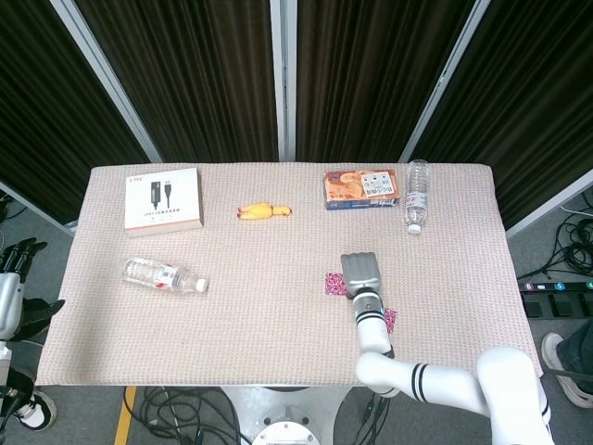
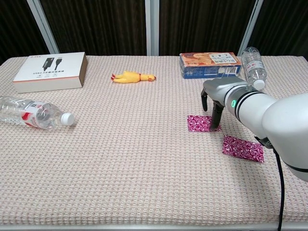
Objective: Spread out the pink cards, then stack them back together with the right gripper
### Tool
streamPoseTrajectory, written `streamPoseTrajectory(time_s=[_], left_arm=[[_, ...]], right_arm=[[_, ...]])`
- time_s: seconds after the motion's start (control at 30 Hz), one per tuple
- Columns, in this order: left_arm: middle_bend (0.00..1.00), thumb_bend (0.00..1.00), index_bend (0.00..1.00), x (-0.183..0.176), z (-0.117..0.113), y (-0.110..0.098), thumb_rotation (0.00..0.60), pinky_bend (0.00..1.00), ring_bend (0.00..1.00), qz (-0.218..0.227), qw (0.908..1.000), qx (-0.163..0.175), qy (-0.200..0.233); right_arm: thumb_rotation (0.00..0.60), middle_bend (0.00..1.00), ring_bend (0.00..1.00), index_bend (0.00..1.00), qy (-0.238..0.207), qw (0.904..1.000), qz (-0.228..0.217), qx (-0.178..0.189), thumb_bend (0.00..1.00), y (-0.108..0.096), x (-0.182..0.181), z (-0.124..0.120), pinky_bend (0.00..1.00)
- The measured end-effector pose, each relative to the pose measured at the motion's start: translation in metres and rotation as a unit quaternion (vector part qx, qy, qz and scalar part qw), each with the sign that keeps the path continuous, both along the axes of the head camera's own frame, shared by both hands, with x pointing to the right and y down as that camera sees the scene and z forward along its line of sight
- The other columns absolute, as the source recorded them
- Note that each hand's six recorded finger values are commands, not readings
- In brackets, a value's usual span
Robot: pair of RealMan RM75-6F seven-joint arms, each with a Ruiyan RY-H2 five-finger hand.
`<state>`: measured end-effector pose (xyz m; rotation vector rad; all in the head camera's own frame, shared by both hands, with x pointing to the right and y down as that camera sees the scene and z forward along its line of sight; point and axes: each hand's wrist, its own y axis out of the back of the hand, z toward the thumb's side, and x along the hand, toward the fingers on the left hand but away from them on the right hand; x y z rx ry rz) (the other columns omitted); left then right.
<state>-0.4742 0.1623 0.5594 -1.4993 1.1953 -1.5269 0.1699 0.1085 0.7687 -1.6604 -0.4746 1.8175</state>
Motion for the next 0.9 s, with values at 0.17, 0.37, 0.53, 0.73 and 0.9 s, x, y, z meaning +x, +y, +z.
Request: streamPoseTrajectory(time_s=[0.17,0.37,0.53,0.73,0.9], left_arm=[[0.23,0.06,0.23,-0.002,0.0,-0.001,0.6,0.38,0.16,-0.002,1.0,-0.001,0.0],[0.23,0.06,0.23,-0.001,0.0,-0.001,0.6,0.38,0.16,-0.001,1.0,0.0,0.001],[0.23,0.06,0.23,-0.001,0.0,-0.001,0.6,0.38,0.16,-0.001,1.0,0.0,0.001],[0.23,0.06,0.23,-0.002,0.001,-0.001,0.6,0.38,0.16,-0.002,1.0,-0.001,0.001],[0.23,0.06,0.23,-0.001,0.001,-0.001,0.6,0.38,0.16,-0.001,1.0,0.0,0.001]], right_arm=[[0.6,1.0,1.0,0.39,0.003,0.9999,-0.002,-0.011,0.0,0.002,-0.002,0.006,0.97],[0.595,1.0,1.0,0.37,0.003,0.9999,-0.004,-0.016,0.0,0.004,-0.005,0.008,0.97],[0.596,1.0,1.0,0.38,0.006,0.9998,-0.001,-0.018,0.0,0.004,-0.004,0.01,0.97],[0.598,1.0,1.0,0.42,0.003,0.9997,0.002,-0.022,0.0,0.004,-0.005,0.012,0.97],[0.597,1.0,1.0,0.44,0.004,0.9998,0.003,-0.02,0.0,0.004,-0.005,0.011,0.97]])
